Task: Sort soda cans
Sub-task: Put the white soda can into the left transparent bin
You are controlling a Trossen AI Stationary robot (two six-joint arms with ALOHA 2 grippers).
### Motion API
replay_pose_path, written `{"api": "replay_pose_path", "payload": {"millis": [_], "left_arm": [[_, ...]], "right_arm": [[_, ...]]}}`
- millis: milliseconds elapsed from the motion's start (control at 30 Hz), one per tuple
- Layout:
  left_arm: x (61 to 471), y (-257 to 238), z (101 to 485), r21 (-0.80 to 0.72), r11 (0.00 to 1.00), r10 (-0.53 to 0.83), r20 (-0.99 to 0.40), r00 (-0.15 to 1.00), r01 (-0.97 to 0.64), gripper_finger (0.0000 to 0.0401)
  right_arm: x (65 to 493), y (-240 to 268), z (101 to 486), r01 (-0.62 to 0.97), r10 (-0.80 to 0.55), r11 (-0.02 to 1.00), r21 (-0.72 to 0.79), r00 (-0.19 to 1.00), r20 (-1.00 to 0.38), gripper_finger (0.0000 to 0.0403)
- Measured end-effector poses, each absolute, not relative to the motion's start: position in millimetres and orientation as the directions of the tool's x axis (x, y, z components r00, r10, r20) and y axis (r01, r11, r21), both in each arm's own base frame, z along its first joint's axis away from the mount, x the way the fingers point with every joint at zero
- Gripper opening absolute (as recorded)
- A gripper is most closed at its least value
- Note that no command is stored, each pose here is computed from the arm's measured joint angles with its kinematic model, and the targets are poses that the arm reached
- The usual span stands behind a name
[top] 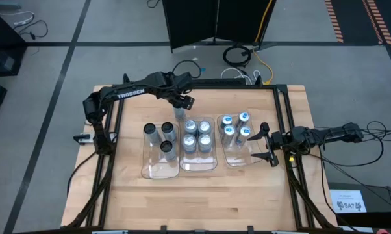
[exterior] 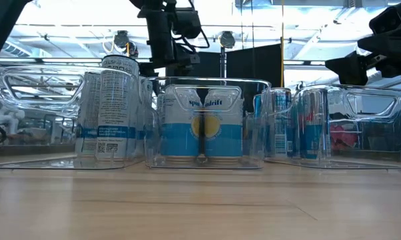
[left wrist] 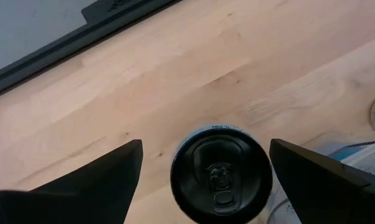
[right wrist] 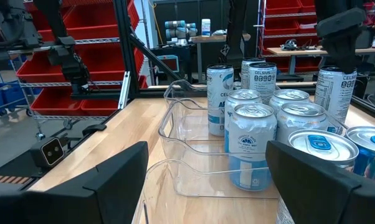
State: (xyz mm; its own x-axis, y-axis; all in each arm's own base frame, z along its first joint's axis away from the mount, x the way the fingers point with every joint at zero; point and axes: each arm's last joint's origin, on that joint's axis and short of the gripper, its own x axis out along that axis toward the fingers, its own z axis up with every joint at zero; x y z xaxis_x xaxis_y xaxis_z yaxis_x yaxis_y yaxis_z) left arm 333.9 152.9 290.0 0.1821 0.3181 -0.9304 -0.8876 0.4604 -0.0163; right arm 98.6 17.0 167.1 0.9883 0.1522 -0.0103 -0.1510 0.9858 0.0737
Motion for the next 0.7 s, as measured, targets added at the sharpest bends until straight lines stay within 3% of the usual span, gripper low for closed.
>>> {"api": "replay_pose_path", "payload": {"millis": [300, 700], "left_arm": [[334.9, 153.4, 288.8, -0.017, 0.46, 0.319, -0.93, 0.183, -0.888, 0.0359], [346.0, 156.3, 259.6, 0.041, 0.467, 0.267, -0.959, 0.097, -0.883, 0.0359]], "right_arm": [[98.6, 16.9, 167.1, -0.151, 0.152, 0.986, 0.074, 0.988, -0.01, 0.0318], [98.6, 16.9, 167.1, -0.151, 0.152, 0.986, 0.074, 0.988, -0.01, 0.0318]]}}
